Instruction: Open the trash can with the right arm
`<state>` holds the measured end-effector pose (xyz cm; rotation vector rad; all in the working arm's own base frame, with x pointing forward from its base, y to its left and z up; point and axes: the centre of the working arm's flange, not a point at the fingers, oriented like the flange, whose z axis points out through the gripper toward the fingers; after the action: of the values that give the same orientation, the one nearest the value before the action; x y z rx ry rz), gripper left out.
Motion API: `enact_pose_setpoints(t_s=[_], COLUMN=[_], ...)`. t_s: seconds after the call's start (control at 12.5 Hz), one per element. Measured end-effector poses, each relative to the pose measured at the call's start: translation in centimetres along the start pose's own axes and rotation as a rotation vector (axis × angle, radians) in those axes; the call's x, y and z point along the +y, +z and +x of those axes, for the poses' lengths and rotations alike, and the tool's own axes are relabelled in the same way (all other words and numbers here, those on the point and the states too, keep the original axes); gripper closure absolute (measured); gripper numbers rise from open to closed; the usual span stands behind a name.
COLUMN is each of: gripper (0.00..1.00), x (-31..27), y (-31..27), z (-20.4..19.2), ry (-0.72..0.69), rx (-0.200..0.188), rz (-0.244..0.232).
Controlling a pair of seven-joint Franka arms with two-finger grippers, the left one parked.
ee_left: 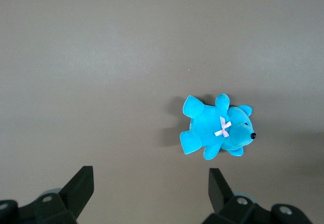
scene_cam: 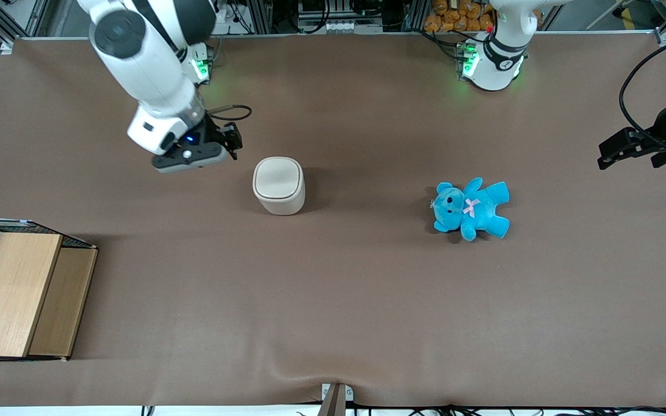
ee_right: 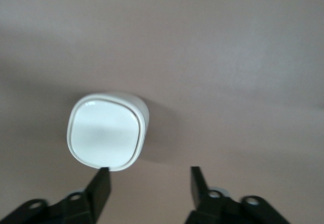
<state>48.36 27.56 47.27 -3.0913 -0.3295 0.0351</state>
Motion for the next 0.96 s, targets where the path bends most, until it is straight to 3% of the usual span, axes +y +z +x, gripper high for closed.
enact_pose_setpoints(t_s=[0.4,0.48,0.96], gripper=[0.95,0.99,0.99], x=[-3.6,-4.1,-5.0], y=[8.3,9.5,14.5], z=[-1.5,-1.5,-0.6], ry=[0.039,0.060,0.096], rx=[-0.026,-0.030,-0.056], rz=[0.003,0.006,0.017])
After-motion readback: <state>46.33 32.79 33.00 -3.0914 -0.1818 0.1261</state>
